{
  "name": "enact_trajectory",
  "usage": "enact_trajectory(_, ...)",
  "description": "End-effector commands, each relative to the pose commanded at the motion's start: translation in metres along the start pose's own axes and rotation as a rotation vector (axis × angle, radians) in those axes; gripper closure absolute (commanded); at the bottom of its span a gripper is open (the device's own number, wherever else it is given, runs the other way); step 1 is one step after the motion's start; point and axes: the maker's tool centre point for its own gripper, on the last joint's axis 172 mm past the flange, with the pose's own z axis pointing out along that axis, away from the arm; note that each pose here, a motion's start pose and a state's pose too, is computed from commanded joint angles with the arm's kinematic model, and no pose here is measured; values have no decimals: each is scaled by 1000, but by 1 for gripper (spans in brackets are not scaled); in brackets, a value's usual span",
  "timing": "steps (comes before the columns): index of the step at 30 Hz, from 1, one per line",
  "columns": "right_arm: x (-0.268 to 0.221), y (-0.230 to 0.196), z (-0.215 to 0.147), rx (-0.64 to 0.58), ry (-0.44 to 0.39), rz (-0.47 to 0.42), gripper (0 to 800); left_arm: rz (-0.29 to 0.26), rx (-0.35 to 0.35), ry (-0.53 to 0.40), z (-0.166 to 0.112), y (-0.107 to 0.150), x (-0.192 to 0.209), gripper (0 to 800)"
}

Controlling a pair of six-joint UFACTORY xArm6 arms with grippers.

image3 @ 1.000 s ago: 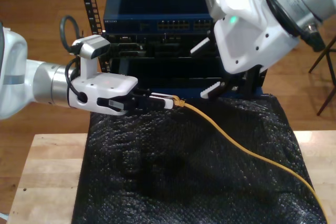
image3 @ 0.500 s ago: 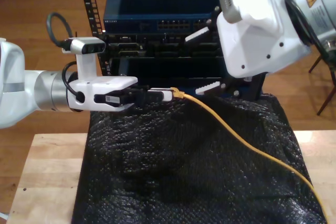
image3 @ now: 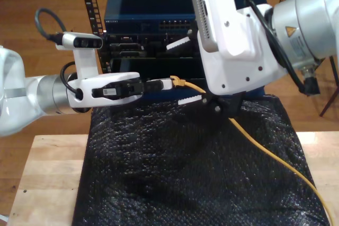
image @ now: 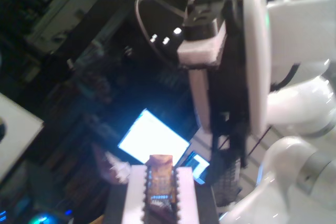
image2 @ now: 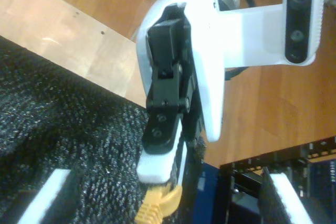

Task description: Grab the cable and plug it in

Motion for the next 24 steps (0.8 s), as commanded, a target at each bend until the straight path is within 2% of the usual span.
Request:
enact_trajectory(6,5,9,-12,-50,-4,-13,13,15,-49,27,3,13,8,789)
enact_trajectory(11,-1,10,-12,-68,-14,-7,50,14,-82,38,4,19,10,789)
enact_trajectory(16,7,11,-16,-77,-5,-19,122,12,-125,40,6,30,10,789)
enact_trajectory(22,15,14,-22,-98,13,-17,150,2,-131,46,5,30,11,789)
enact_trajectory(24,14,13,-22,-97,14,-15,175,-25,-138,51,5,31,11,789)
